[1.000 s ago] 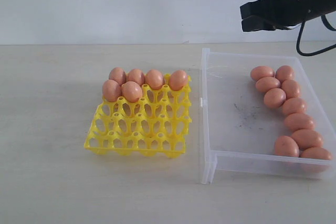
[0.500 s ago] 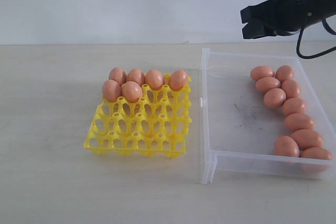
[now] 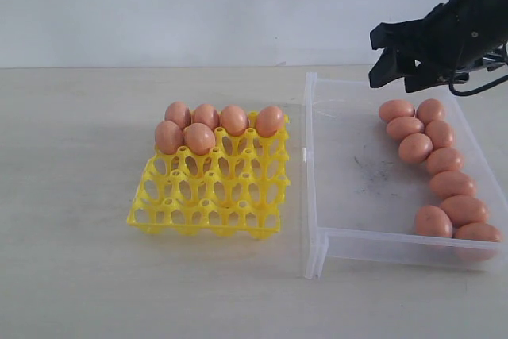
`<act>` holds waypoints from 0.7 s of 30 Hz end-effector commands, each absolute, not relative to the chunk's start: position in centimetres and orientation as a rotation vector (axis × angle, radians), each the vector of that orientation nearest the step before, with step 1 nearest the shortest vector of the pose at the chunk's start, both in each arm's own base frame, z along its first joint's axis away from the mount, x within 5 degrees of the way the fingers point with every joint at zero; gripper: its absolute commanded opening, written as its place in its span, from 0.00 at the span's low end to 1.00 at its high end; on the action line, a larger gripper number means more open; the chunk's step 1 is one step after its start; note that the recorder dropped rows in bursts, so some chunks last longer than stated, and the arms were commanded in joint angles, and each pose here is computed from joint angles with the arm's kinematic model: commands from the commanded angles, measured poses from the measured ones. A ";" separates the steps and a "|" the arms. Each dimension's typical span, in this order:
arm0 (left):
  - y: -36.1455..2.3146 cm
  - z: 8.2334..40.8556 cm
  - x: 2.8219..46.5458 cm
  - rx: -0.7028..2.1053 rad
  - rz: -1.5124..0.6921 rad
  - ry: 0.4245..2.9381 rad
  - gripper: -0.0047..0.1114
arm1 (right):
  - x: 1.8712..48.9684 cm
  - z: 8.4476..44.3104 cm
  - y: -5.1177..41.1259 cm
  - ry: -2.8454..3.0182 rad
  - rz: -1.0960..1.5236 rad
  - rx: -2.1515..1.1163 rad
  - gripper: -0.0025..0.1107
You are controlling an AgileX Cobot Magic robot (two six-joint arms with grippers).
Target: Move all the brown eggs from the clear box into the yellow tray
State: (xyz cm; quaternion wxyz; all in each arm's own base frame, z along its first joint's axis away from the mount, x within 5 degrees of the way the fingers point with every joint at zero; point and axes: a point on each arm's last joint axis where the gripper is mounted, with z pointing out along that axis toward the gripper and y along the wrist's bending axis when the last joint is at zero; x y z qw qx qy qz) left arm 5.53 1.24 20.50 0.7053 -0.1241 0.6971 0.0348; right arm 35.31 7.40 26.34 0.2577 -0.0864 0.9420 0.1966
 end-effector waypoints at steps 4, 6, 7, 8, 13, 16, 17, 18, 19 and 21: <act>1.2 20.6 5.5 -0.288 0.065 1.532 0.07 | 35.6 26.4 7.1 2.540 0.503 -0.228 0.47; 1.2 20.6 5.5 -0.288 0.065 1.532 0.07 | 35.6 26.4 7.0 2.538 0.502 -0.230 0.47; 1.2 20.6 5.5 -0.288 0.065 1.532 0.07 | 35.6 26.4 7.0 2.536 0.500 -0.231 0.47; 1.2 20.6 5.5 -0.288 0.065 1.532 0.07 | 35.6 26.5 7.0 2.534 0.499 -0.230 0.47; 1.2 20.6 5.5 -0.288 0.065 1.532 0.07 | 35.6 26.4 7.1 2.564 0.548 -0.082 0.47; 1.2 20.6 5.5 -0.288 0.065 1.534 0.07 | 35.8 26.4 6.9 2.545 0.523 -0.081 0.47; 1.2 20.6 5.5 -0.288 0.065 1.534 0.07 | 35.9 26.1 6.9 2.557 0.511 -0.089 0.47; 1.2 20.6 5.5 -0.288 0.065 1.534 0.07 | 35.8 25.8 6.8 2.578 0.497 -0.108 0.47; 1.2 20.6 5.5 -0.288 0.065 1.534 0.07 | 35.8 25.3 6.8 2.606 0.479 -0.130 0.47; 1.2 20.6 5.5 -0.288 0.065 1.534 0.07 | 35.9 24.5 6.6 2.637 0.430 -0.201 0.47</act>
